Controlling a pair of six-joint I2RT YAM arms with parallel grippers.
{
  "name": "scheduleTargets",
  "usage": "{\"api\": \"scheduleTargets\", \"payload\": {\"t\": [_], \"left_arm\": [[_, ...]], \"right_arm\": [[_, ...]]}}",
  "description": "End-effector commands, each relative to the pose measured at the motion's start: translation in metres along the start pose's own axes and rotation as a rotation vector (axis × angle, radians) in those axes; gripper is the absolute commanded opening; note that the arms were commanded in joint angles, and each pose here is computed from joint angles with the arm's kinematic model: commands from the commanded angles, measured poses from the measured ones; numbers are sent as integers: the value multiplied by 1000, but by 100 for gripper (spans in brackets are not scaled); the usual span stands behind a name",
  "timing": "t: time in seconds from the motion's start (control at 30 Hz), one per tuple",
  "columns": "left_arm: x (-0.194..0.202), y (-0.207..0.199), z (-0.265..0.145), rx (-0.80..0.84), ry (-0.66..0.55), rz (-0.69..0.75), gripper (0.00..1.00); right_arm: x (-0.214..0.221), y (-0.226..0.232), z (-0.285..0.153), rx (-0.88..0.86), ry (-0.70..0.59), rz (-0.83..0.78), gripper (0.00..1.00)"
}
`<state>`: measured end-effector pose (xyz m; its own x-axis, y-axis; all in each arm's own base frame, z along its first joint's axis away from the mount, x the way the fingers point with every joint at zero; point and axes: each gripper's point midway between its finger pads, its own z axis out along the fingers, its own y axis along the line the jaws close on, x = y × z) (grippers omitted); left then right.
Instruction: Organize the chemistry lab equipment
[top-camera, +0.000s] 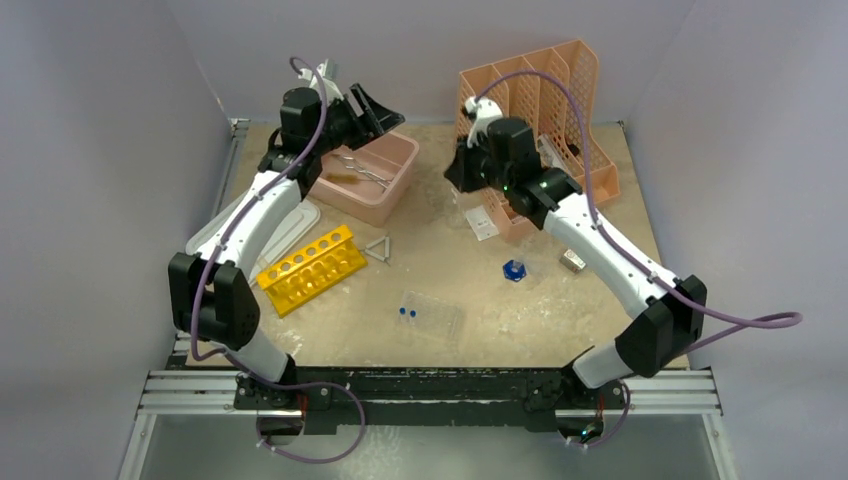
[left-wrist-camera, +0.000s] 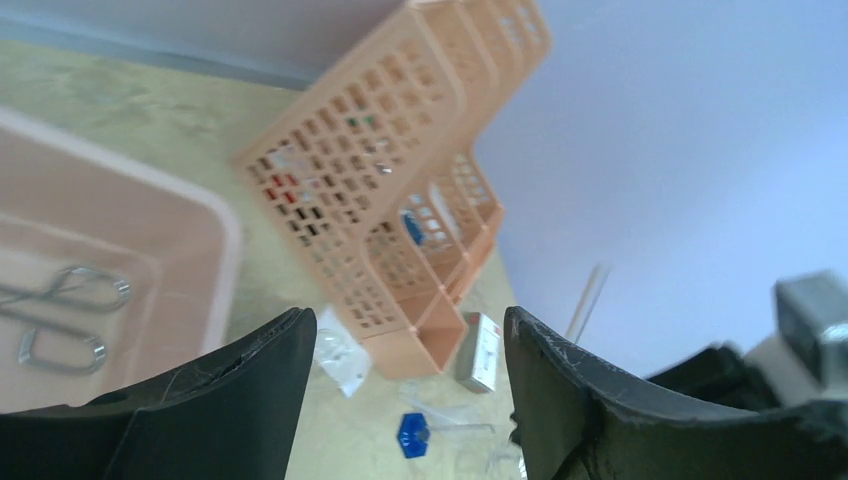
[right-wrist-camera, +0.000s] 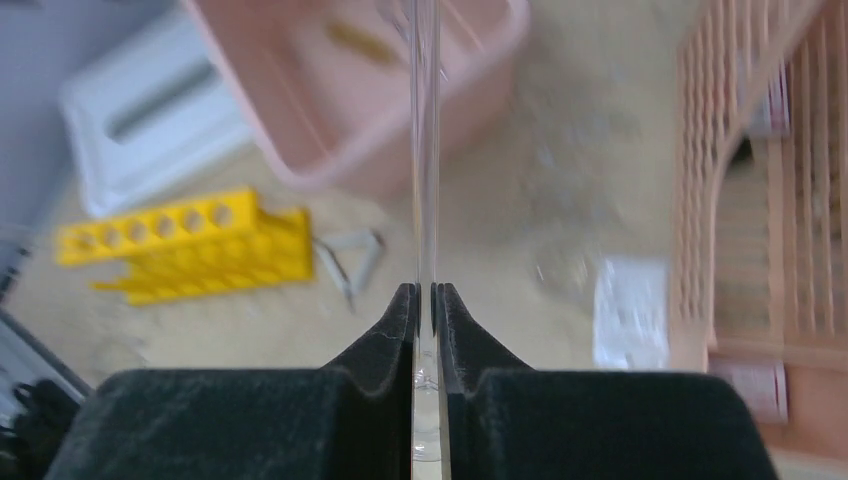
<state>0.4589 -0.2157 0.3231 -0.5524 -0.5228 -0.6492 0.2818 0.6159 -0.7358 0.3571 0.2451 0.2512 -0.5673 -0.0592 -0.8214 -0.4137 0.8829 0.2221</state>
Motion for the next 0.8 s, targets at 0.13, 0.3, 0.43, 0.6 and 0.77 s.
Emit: {"api": "scheduleTargets", "payload": {"t": [0.13,0.3,0.43,0.6,0.77], "left_arm": [[-8,-98,-41,436,-38,86,70],[-9,-103,-48,455,-64,97,70],[-14,-90,-47,371,-115,97,68],[-5,-86,-44,364,-96,96,66],[9,-85,-33,352,-46,102,51]], "right_arm": [[-115,77,-4,-347,-281,-82,2],[-127,90,2,-422,-279,-93,1],[-129,97,7,-466,-263,-87,1],[-122,106,15,-533,-224,-101,1],[-116,115,16,-592,-193,-131,1]]}}
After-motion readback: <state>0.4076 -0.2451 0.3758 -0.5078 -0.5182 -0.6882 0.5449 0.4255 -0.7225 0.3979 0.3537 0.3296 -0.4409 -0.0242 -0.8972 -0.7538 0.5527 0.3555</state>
